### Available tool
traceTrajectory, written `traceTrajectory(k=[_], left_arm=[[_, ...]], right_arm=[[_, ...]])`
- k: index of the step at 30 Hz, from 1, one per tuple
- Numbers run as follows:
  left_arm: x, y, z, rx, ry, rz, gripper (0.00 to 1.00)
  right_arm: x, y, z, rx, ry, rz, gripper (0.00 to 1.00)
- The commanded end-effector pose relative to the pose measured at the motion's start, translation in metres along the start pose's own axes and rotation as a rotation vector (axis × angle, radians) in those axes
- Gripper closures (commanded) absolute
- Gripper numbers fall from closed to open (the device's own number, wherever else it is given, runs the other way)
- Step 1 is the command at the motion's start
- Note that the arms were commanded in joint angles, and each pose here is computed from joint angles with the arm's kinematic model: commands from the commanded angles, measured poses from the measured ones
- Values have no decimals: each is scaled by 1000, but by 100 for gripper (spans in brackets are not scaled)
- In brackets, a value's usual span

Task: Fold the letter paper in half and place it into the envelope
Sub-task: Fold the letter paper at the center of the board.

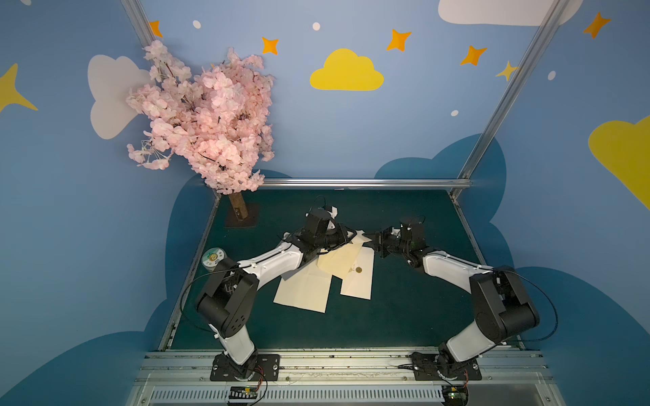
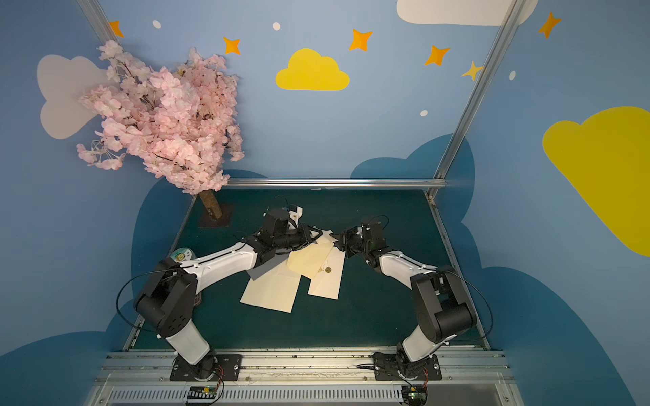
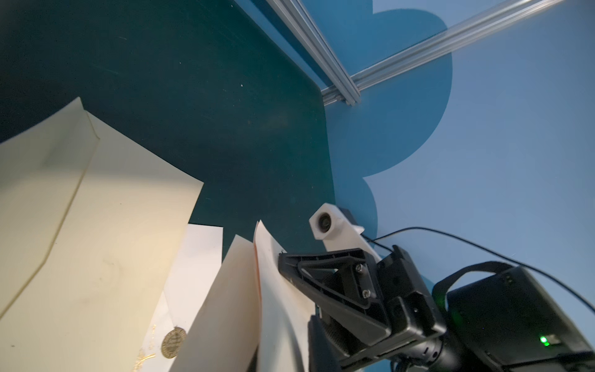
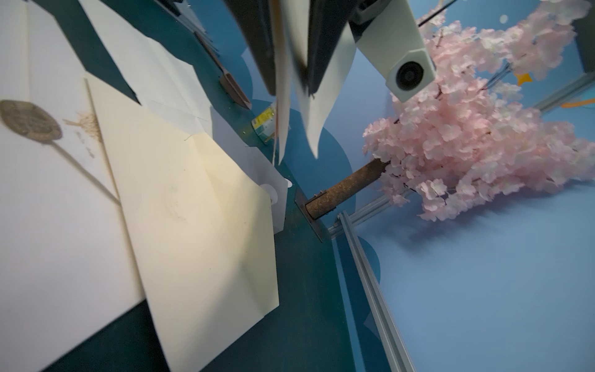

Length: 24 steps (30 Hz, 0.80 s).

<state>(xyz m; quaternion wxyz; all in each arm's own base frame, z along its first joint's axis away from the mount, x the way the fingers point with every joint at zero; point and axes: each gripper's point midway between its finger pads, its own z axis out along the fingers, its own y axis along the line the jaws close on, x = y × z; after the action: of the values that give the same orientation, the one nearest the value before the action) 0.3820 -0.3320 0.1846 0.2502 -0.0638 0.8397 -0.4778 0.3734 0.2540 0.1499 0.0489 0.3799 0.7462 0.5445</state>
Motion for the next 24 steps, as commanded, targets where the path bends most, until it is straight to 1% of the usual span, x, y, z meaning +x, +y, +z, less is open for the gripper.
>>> traceTrajectory(k=[1, 2, 3, 4, 6, 8, 12, 15, 16, 20, 23, 24], left_arm=[[-4, 2, -7, -48, 9, 24, 64], [-7, 4, -9, -77, 9, 30, 52], [-9, 9, -13, -132, 10, 27, 21], [-13, 14, -17, -192, 5, 24, 0], [-21, 17, -23, -255, -5, 24, 0], [-24, 18, -26, -294, -7, -4, 0], [-15, 25, -18, -317, 37, -143, 0], [-8, 28, -8, -309, 66, -239, 0], [-4, 24, -5, -284, 86, -264, 1], [-6, 19, 5, -211, 59, -340, 1], [-5, 16, 13, -173, 61, -399, 0], [-6, 16, 15, -158, 57, -414, 2]], right_arm=[[1, 13, -4, -13, 5, -31, 98], [0, 13, -5, -12, 2, -33, 100], [-2, 13, -6, -9, 1, -35, 100], [-4, 12, -7, -7, -6, -36, 100], [-9, 14, -10, -11, -17, -36, 100], [-15, 16, -11, -18, -29, -38, 100], [-24, 25, -10, -35, -49, -51, 100], [-27, 32, -6, -56, -63, -60, 100], [-28, 34, -5, -63, -68, -61, 100], [-31, 42, -3, -105, -86, -67, 100], [-33, 45, -2, -131, -104, -75, 100], [-33, 46, -2, -139, -106, -77, 100]])
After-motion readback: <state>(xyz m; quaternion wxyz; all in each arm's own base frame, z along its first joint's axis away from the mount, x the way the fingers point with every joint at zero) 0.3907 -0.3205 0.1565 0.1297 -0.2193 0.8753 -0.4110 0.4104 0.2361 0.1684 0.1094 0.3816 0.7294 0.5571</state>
